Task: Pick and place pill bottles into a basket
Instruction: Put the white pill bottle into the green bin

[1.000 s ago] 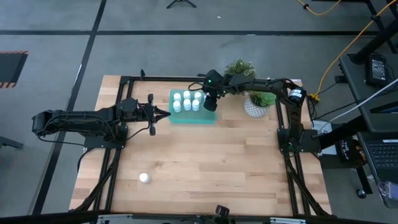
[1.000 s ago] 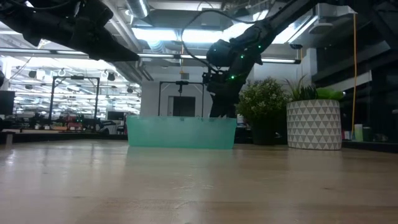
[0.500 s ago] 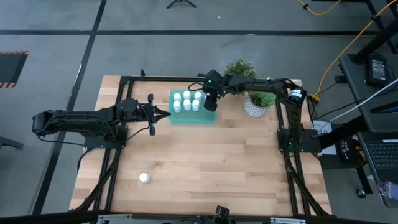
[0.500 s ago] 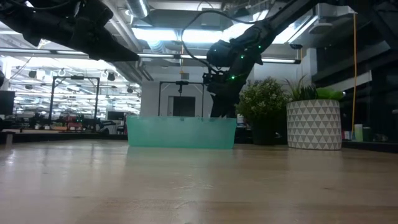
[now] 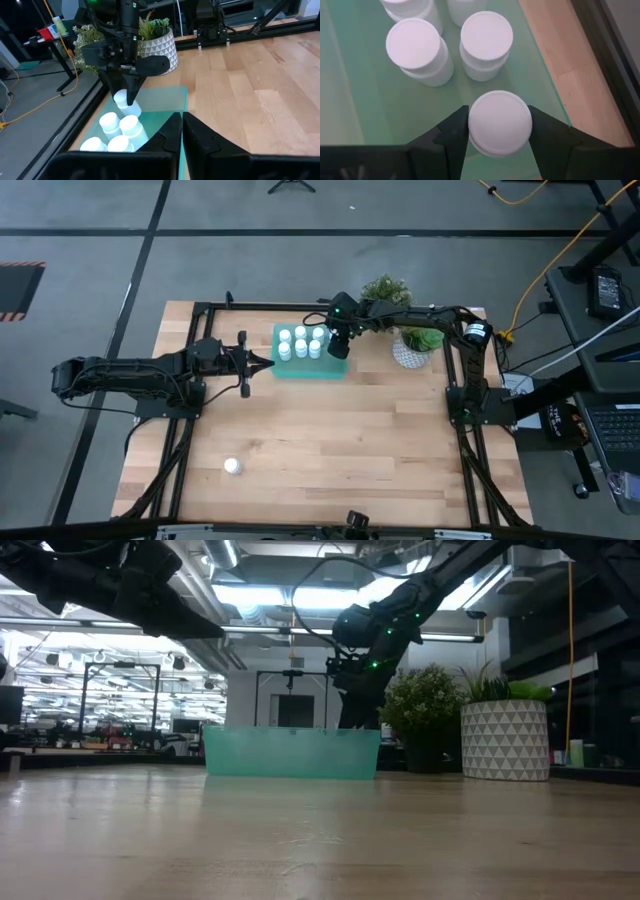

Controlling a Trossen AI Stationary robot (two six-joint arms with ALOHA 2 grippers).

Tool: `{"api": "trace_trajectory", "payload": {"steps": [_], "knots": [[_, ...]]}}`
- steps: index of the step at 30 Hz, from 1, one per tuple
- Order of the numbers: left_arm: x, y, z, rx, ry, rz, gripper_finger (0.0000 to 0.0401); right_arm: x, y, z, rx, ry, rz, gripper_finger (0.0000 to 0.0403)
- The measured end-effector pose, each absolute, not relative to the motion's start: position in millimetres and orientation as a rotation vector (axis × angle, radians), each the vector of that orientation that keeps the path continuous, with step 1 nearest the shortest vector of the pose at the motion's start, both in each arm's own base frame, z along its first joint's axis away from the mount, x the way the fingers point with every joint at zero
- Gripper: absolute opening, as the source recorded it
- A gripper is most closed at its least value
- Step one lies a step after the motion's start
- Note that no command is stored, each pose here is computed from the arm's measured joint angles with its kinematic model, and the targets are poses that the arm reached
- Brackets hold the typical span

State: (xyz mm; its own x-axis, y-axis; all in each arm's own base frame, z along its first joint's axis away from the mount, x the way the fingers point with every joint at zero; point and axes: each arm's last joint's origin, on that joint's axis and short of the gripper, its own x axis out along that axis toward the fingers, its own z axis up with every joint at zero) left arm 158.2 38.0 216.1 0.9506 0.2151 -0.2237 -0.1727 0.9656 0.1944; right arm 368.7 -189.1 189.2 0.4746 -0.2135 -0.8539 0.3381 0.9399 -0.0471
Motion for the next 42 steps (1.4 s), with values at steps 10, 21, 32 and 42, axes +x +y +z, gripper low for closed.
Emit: {"api": "trace_trajectory", "payload": {"steps": [10, 21, 32, 42], "knots": [[158.2, 38.0, 216.1, 0.174, 0.246, 0.198, 0.0008, 370.3, -189.9, 190.3, 0.132, 1.002, -0.343, 0.0176], [158.2, 37.9, 216.1, 0.174, 0.246, 0.198, 0.0015, 370.3, -189.8, 190.3, 0.150, 0.998, -0.353, 0.0160], [158.2, 38.0, 216.1, 0.174, 0.246, 0.198, 0.0015, 371.0, -190.1, 190.9, 0.151, 0.988, -0.356, 0.0202], [158.2, 38.0, 216.1, 0.174, 0.246, 0.198, 0.0016, 371.1, -190.2, 190.9, 0.150, 0.987, -0.356, 0.0228]]}}
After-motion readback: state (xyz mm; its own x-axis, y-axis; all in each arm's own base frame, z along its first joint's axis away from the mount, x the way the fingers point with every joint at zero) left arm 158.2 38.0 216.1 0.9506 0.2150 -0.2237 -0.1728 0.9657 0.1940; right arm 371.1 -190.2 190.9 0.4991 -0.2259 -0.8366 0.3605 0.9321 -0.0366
